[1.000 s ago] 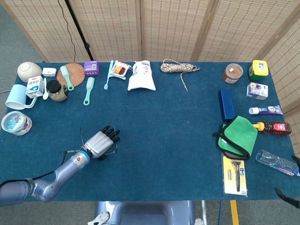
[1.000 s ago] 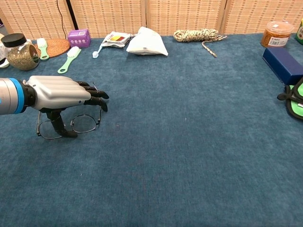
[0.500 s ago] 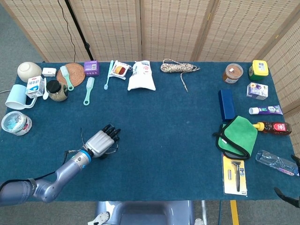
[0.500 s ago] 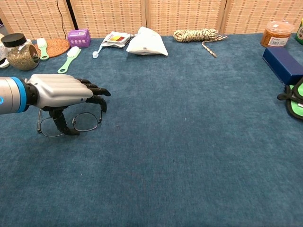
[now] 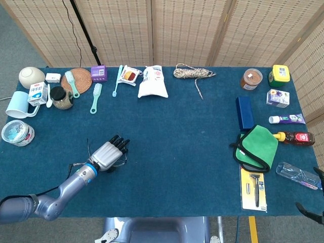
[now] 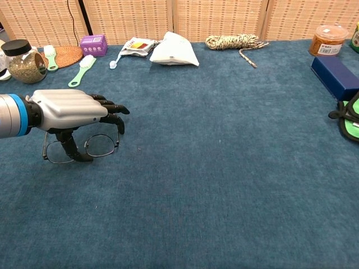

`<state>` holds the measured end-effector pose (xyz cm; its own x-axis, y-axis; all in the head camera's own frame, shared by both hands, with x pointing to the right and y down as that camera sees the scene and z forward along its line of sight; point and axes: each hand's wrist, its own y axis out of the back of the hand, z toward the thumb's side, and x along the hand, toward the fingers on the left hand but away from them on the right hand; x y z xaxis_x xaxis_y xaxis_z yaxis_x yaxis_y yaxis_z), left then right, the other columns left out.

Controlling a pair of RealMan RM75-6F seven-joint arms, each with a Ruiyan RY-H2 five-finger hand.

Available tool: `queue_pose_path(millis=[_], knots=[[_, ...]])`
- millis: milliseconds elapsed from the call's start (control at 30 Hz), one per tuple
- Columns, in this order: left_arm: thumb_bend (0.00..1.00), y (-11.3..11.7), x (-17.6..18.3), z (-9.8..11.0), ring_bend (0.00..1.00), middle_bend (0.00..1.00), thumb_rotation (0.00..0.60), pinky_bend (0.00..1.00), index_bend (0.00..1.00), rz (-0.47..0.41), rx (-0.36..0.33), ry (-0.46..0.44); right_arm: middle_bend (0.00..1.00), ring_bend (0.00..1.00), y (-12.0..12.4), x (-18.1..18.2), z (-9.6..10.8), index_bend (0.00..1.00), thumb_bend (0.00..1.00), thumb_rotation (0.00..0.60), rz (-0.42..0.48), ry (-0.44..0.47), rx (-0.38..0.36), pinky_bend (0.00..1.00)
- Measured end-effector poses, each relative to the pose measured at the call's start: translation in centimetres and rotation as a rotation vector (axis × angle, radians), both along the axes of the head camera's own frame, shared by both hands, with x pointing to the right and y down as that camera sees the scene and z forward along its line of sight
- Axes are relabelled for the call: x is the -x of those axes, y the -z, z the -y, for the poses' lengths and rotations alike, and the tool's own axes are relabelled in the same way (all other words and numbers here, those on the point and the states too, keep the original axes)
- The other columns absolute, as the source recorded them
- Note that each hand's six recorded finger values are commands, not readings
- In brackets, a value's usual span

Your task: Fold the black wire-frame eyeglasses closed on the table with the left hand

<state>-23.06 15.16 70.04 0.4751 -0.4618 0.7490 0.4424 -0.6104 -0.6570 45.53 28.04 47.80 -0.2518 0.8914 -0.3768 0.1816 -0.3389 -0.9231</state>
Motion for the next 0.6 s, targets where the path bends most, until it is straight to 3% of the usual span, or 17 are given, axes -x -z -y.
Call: queue_pose_path(millis=[600], knots=[[0.27,0.75,-0.72,-0.20,0.00,0.07,0.501,0.00,0.66,-0.056,-0.028,0.001,0.03,0.02,-0.04,-0.02,0.01,0.12,0.00,0.600,0.002,-0.002,-0.001,0.15]])
